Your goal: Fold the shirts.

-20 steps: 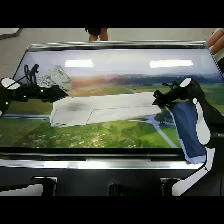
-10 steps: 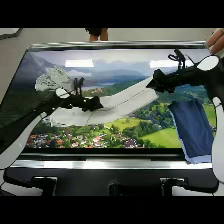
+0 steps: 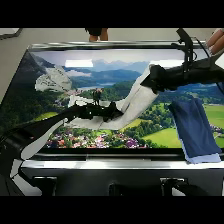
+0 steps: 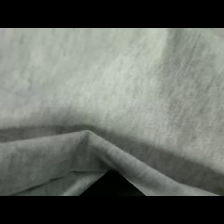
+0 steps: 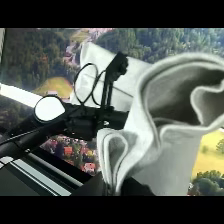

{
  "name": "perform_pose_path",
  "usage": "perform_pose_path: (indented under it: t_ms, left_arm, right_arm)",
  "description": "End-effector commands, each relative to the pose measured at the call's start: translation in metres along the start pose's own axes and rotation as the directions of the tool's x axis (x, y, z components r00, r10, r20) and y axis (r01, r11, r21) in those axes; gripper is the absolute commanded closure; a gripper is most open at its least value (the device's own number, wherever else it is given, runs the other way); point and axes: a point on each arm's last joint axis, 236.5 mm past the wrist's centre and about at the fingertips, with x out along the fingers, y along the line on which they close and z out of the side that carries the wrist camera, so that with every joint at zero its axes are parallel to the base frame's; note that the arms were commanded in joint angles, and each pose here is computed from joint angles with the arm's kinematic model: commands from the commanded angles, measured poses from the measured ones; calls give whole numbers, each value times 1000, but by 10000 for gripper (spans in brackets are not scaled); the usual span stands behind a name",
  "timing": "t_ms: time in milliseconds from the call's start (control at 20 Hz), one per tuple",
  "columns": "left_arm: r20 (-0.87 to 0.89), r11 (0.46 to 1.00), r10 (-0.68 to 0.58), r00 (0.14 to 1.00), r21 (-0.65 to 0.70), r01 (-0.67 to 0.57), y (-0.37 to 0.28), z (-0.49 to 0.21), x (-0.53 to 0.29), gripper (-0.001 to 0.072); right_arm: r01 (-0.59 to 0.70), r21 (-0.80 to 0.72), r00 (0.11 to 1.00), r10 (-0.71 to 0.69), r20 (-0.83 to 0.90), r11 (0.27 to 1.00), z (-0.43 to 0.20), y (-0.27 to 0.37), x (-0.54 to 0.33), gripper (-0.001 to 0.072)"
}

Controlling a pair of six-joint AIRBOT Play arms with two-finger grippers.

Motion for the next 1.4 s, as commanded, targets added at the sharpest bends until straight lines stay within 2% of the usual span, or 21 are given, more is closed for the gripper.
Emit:
perform_pose_path:
  t_ms: [0, 100, 250, 400, 550, 700, 850, 900, 950, 1000, 1150, 1200, 1300, 1350]
  left_arm:
    - [77, 995, -84, 993, 56, 79, -27, 22, -15, 676]
    - [196, 989, -14, 981, 145, -15, -36, 57, -66, 676]
    - [429, 945, 54, 902, 271, -185, -64, 107, -193, 676]
    - [658, 898, 49, 751, 300, -321, -97, 124, -334, 675]
    - [805, 865, -4, 594, 301, -402, -133, 102, -441, 674]
    - [848, 832, -47, 529, 326, -449, -163, 63, -483, 673]
    - [848, 787, -39, 528, 351, -507, -174, 37, -484, 673]
    - [840, 780, -37, 541, 363, -510, -176, 33, -479, 673]
    - [833, 776, -35, 553, 371, -510, -176, 30, -475, 673]
    - [828, 770, -27, 560, 374, -517, -175, 30, -471, 673]
    - [829, 753, 0, 559, 368, -546, -170, 30, -469, 673]
    - [831, 752, 3, 556, 365, -549, -169, 31, -470, 673]
    - [835, 744, 17, 550, 357, -564, -166, 32, -472, 673]
    - [837, 741, 22, 547, 354, -571, -164, 32, -472, 673]
  right_arm:
    - [-28, 33, 997, 25, 77, 999, 21, 4, 6, 656]
    - [-90, 70, 990, 81, 114, 994, 37, 8, 25, 657]
    - [-197, 86, 979, 191, 69, 977, 32, 43, 88, 657]
    - [-305, 109, 952, 305, 15, 946, 3, 98, 169, 656]
    - [-327, 212, 937, 346, -55, 921, -42, 117, 253, 655]
    - [-325, 384, 919, 384, -87, 864, -77, 116, 315, 655]
    - [-325, 511, 902, 423, -85, 796, -96, 113, 351, 638]
    - [-333, 549, 899, 433, -59, 767, -93, 111, 356, 449]
    - [-358, 555, 893, 450, -33, 751, -88, 114, 357, 129]
    - [-391, 523, 883, 468, -18, 757, -80, 116, 351, 34]
    - [-414, 442, 860, 501, -96, 796, -70, 107, 314, 37]
    - [-374, 417, 866, 473, -162, 828, -71, 92, 298, 37]
    - [-183, 322, 900, 290, -324, 929, -83, 34, 262, 37]
    - [-26, 249, 910, 127, -394, 968, -89, -11, 241, 38]
